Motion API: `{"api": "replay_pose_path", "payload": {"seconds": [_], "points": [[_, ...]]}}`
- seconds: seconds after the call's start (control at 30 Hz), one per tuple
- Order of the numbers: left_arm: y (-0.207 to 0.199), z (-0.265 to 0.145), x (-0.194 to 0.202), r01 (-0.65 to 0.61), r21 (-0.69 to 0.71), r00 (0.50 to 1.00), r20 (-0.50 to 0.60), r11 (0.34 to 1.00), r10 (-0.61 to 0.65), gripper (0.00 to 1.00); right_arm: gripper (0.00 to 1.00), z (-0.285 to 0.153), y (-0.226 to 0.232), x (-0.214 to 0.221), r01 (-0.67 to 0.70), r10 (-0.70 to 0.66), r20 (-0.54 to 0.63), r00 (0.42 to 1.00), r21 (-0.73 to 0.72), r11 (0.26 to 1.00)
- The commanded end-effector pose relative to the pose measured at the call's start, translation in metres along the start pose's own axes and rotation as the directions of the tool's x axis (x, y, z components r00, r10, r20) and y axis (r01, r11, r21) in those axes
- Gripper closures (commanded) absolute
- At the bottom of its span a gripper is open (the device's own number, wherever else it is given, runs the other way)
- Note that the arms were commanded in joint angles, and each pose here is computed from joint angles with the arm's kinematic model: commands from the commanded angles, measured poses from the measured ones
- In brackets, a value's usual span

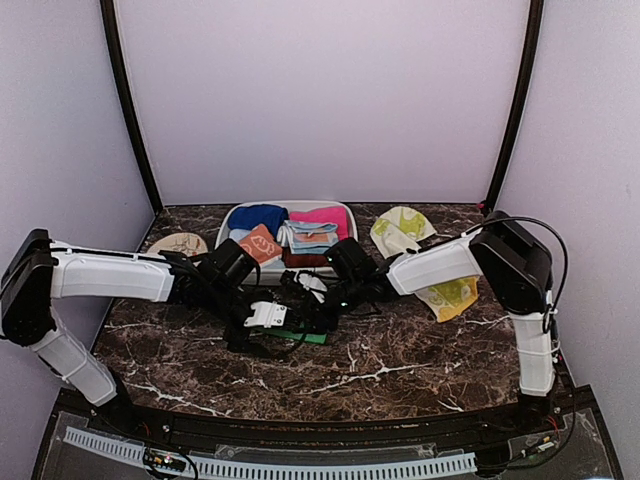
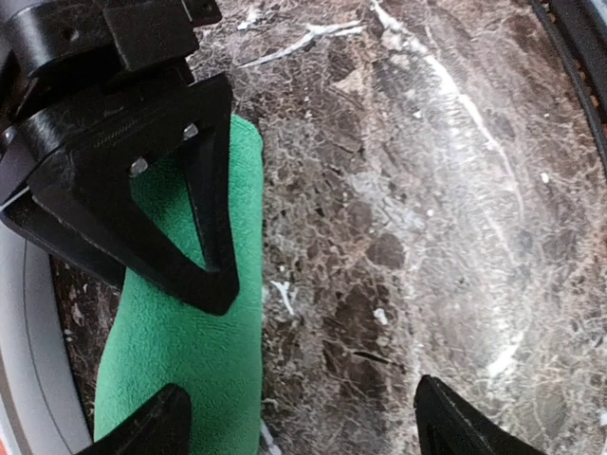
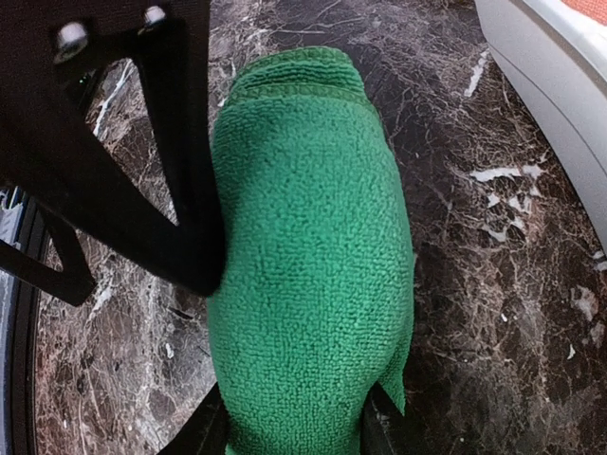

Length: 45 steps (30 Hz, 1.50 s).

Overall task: Roll the towels
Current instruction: Roll the towel at the center of the board.

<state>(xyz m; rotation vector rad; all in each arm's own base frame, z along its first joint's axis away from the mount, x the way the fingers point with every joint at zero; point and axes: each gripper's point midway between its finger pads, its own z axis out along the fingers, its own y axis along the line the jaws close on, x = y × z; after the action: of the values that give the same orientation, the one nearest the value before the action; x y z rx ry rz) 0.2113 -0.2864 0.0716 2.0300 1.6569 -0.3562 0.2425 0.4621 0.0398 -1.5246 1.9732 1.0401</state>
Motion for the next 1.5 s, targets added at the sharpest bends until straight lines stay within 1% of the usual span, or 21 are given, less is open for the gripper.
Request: {"api": "replay_pose_path", "payload": {"seconds": [0.0,0.13,0.3,0.4,0.47,0.57,0.63,0.7,0.87,0.9,1.0,1.03,1.07,1.1,1.17,1.23,1.3,1.33,1.37,1.4,1.47], "points": [[0.023,0.015,0.003,-0.126,-0.148,0.991,-0.072,0.981,0.116,0.17,0.62,0.012,0.024,0.121,-0.316,0.281,-0.345,0.896,-0.05,0.947],[0.036,0.031,0.005,-0.263,-0.278,0.961,-0.157,0.924,0.226,0.19,0.63,0.012,0.025,0.123,-0.334,0.29,-0.359,0.887,-0.065,0.94],[0.043,0.033,-0.001,-0.321,-0.35,0.944,-0.196,0.88,0.267,0.2,0.63,0.011,0.024,0.123,-0.353,0.304,-0.355,0.884,-0.08,0.932],[0.047,0.033,-0.006,-0.391,-0.423,0.918,-0.243,0.818,0.313,0.2,0.64,0.011,0.022,0.124,-0.369,0.317,-0.354,0.88,-0.087,0.925],[0.043,0.035,-0.008,-0.42,-0.428,0.905,-0.259,0.8,0.337,0.2,0.64,0.01,0.022,0.122,-0.373,0.319,-0.348,0.882,-0.097,0.923],[0.038,0.046,-0.006,-0.432,-0.406,0.899,-0.264,0.806,0.349,0.2,0.64,0.009,0.024,0.116,-0.37,0.313,-0.338,0.888,-0.117,0.922],[0.042,0.054,-0.002,-0.468,-0.425,0.881,-0.294,0.775,0.371,0.19,0.64,0.009,0.025,0.112,-0.367,0.308,-0.33,0.892,-0.132,0.921],[0.047,0.064,0.005,-0.482,-0.424,0.87,-0.336,0.767,0.361,0.2,0.64,0.008,0.028,0.108,-0.369,0.306,-0.323,0.896,-0.156,0.916],[0.05,0.082,0.017,-0.507,-0.425,0.853,-0.376,0.75,0.363,0.33,0.64,0.004,0.039,0.1,-0.368,0.296,-0.3,0.907,-0.223,0.903],[0.05,0.085,0.019,-0.5,-0.423,0.855,-0.38,0.755,0.354,0.38,0.64,0.003,0.041,0.099,-0.368,0.294,-0.298,0.908,-0.235,0.9],[0.048,0.092,0.026,-0.484,-0.413,0.861,-0.385,0.772,0.333,0.6,0.65,0.001,0.048,0.093,-0.367,0.287,-0.288,0.914,-0.28,0.887],[0.046,0.093,0.028,-0.479,-0.408,0.862,-0.385,0.777,0.33,0.71,0.65,0.0,0.05,0.09,-0.363,0.283,-0.282,0.917,-0.295,0.884],[0.045,0.094,0.03,-0.476,-0.405,0.863,-0.385,0.781,0.326,0.9,0.65,-0.002,0.052,0.087,-0.358,0.278,-0.276,0.92,-0.304,0.883],[0.045,0.094,0.032,-0.472,-0.406,0.864,-0.391,0.783,0.318,0.99,0.65,-0.003,0.052,0.084,-0.349,0.271,-0.27,0.924,-0.308,0.885],[0.045,0.091,0.035,-0.466,-0.41,0.864,-0.4,0.784,0.305,1.0,0.63,-0.008,0.047,0.076,-0.331,0.261,-0.254,0.932,-0.297,0.896],[0.051,0.081,0.035,-0.452,-0.435,0.87,-0.405,0.779,0.279,1.0,0.59,-0.015,0.036,0.068,-0.318,0.265,-0.223,0.938,-0.255,0.913],[0.061,0.063,0.034,-0.413,-0.47,0.887,-0.402,0.78,0.228,1.0,0.47,-0.03,0.016,0.051,-0.304,0.279,-0.149,0.949,-0.182,0.935],[0.065,0.052,0.034,-0.379,-0.478,0.899,-0.392,0.792,0.194,1.0,0.33,-0.041,0.005,0.042,-0.301,0.29,-0.094,0.953,-0.145,0.943],[0.071,0.035,0.029,-0.333,-0.5,0.918,-0.364,0.8,0.154,1.0,0.07,-0.056,-0.007,0.027,-0.302,0.301,-0.026,0.953,-0.11,0.947],[0.075,0.022,0.029,-0.275,-0.506,0.936,-0.336,0.818,0.106,1.0,0.01,-0.071,-0.02,0.014,-0.304,0.307,0.042,0.951,-0.068,0.95],[0.089,-0.007,0.029,-0.186,-0.528,0.955,-0.294,0.829,0.027,1.0,0.0,-0.109,-0.039,-0.016,-0.282,0.277,0.166,0.946,0.007,0.959]]}}
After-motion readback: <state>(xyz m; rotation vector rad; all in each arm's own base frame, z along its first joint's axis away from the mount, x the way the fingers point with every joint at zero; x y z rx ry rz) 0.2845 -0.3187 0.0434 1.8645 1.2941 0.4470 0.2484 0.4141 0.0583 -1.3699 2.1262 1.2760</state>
